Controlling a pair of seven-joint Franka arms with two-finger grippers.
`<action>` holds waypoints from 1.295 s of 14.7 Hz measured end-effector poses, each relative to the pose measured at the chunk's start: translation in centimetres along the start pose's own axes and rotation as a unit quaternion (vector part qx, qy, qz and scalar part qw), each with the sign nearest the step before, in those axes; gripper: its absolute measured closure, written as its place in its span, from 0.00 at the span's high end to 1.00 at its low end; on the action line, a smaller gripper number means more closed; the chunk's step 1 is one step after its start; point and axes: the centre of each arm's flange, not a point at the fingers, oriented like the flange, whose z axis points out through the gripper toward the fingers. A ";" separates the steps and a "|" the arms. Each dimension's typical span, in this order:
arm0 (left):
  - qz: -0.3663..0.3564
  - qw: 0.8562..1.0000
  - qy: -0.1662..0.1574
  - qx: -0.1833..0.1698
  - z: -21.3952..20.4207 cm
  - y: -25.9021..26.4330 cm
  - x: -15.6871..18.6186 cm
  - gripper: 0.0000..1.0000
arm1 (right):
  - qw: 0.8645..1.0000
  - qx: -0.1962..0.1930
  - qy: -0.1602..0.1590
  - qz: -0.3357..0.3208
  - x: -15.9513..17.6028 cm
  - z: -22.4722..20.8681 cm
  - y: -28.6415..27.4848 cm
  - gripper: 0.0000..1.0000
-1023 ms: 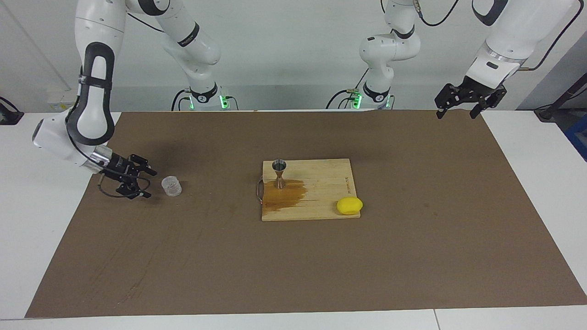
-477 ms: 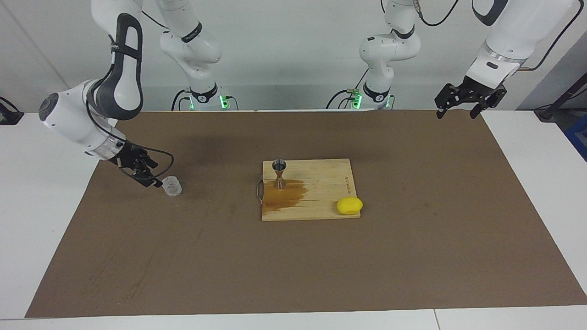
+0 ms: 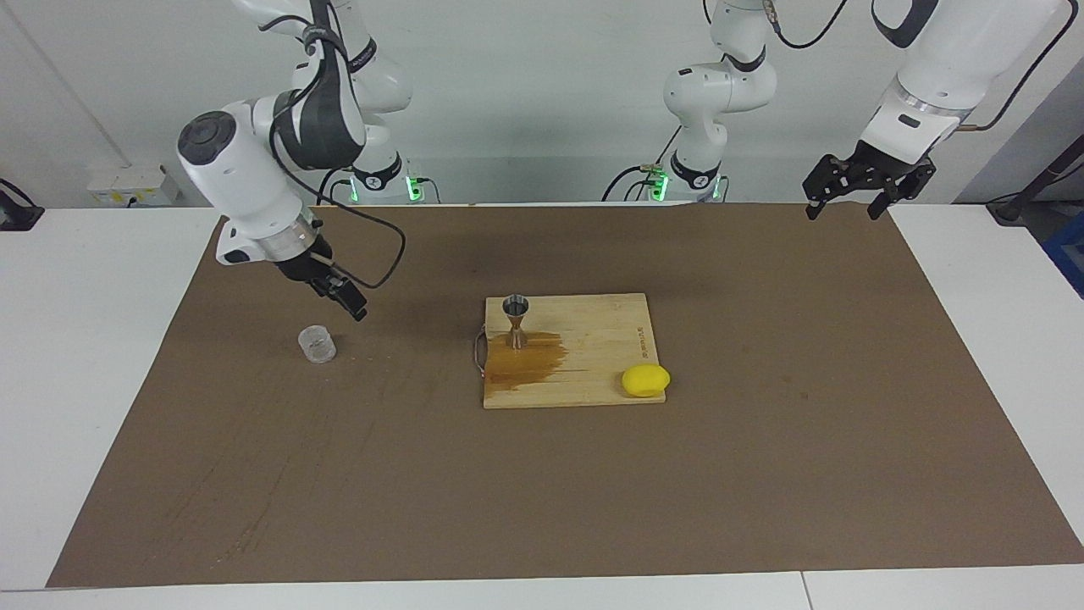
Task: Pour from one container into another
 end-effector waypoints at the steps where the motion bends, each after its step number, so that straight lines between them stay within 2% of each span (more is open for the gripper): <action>1: 0.000 1.000 0.000 0.000 0.0 0.0 0.0 1.00 | 0.999 -0.007 0.010 -0.032 -0.3 -1.4 -0.2 1.00; 4: 0.000 1.000 0.000 0.000 0.0 0.0 0.0 1.00 | 0.990 -0.016 0.047 -0.134 1.4 -5.7 0.9 1.00; 6: 0.000 1.000 0.000 0.000 0.0 0.0 0.0 1.00 | 0.985 -0.025 0.058 -0.162 2.9 -8.1 2.6 1.00; 9: 0.000 1.000 0.000 0.000 0.0 0.0 0.0 1.00 | 0.985 -0.035 0.044 -0.160 3.7 -11.6 4.4 1.00; 14: 0.000 1.000 0.000 0.000 0.0 0.0 0.0 1.00 | 0.982 -0.047 0.015 -0.181 2.5 -16.9 4.6 1.00; 19: 0.000 1.000 0.000 0.000 0.0 0.0 0.0 1.00 | 0.975 -0.053 -0.003 -0.214 3.0 -15.8 4.7 1.00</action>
